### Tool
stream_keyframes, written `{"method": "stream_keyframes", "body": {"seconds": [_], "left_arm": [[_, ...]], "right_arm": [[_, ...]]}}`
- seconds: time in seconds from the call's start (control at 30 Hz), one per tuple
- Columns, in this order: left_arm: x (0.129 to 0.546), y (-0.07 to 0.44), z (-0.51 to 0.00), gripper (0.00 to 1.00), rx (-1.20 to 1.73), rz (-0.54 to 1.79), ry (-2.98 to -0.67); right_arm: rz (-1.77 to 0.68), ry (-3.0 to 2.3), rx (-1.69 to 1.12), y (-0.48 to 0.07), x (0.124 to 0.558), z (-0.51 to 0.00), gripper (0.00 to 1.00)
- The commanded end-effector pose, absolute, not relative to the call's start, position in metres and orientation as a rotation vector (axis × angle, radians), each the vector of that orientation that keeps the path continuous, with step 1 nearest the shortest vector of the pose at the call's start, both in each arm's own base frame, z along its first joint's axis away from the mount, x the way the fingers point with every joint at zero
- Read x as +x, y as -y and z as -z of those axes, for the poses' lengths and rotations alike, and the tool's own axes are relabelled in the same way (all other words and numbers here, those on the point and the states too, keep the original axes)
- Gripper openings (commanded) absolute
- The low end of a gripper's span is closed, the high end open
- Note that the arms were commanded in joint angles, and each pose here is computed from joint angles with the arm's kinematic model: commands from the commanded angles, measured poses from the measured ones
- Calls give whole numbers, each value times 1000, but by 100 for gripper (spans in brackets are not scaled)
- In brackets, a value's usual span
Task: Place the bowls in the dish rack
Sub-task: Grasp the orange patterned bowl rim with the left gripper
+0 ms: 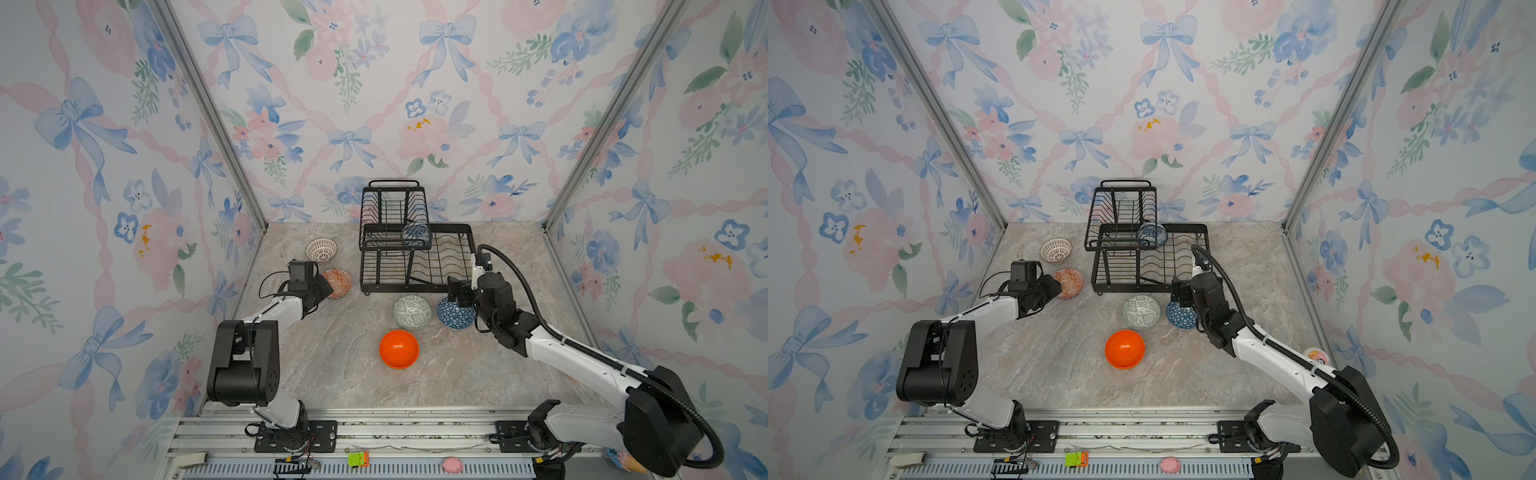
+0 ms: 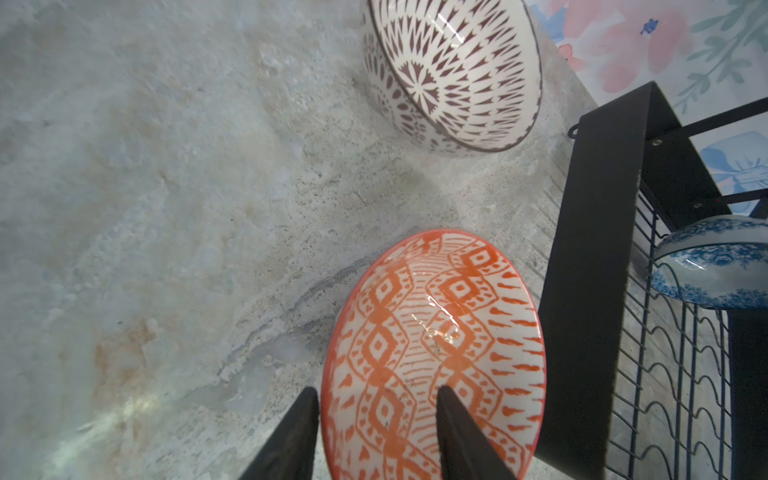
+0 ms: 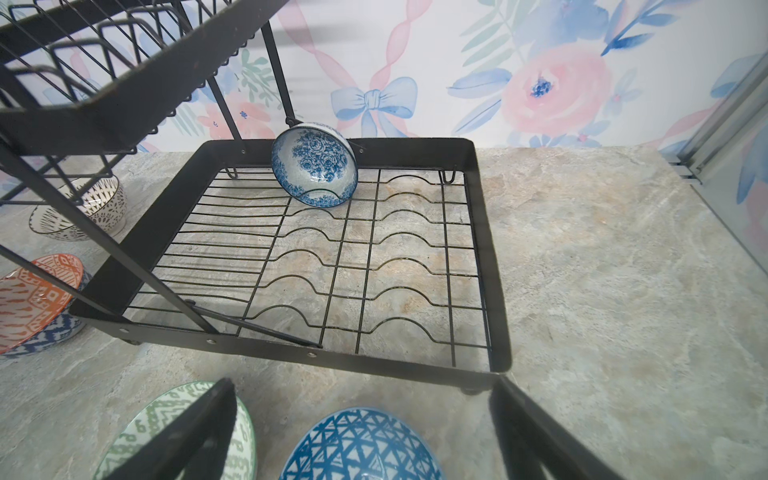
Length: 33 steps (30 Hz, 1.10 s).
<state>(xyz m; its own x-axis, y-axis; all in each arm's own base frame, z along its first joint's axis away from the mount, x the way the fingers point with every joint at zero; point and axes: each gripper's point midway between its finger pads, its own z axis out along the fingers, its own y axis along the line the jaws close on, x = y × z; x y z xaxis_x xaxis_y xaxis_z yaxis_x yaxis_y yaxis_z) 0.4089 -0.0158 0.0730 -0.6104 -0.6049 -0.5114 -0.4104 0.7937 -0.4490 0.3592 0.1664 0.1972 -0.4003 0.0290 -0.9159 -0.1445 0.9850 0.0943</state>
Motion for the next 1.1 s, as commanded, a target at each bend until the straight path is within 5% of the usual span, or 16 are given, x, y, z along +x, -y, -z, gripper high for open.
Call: {"method": "stream_keyframes", "body": {"seconds": [0.0, 1.07], "left_arm": [[407, 6, -68, 44, -732, 295, -2343], [401, 4, -53, 5, -730, 243, -2393]], "right_arm": [[-195, -1938, -51, -162, 358, -202, 97], [-189, -1964, 13, -152, 362, -192, 97]]}}
